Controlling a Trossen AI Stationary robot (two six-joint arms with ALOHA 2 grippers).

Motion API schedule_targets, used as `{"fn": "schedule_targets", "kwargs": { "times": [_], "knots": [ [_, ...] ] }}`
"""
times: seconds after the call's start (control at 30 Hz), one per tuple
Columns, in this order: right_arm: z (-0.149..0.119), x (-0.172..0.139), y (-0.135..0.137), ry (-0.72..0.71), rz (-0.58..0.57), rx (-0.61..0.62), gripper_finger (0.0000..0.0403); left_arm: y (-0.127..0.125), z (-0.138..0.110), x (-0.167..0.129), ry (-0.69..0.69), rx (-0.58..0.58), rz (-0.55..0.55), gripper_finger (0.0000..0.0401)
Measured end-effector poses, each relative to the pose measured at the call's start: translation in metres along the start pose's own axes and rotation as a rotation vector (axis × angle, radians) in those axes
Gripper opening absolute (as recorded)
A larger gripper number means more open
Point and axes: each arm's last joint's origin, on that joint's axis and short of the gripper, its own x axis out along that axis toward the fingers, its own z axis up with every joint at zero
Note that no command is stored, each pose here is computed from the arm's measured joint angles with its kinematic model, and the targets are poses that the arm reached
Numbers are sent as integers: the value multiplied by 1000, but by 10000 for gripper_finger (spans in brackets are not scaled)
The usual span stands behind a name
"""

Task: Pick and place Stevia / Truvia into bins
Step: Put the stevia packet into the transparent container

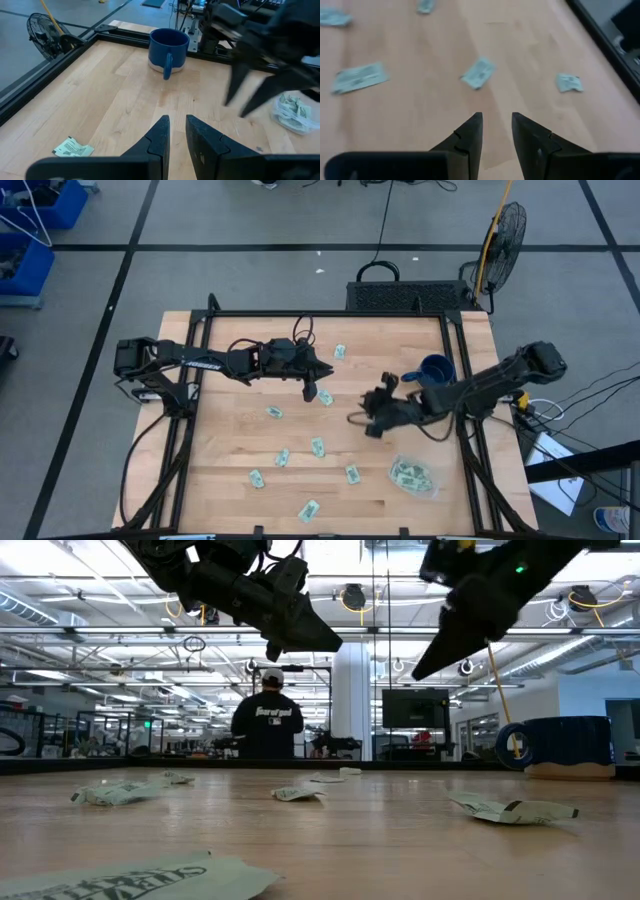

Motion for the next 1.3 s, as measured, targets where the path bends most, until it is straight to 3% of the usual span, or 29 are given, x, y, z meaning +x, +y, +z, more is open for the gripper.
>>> {"fn": "schedule_targets", "kwargs": {
  "times": [0.27,0.6,1.3],
  "knots": [
    [13,15,-25,-40,-66,128,100,0,0,0,0,0,0,65],
    [20,24,-44,-64,-116,175,100,0,0,0,0,0,0,65],
    [20,26,-48,-61,-126,174,100,0,0,0,0,0,0,65]
  ]
}}
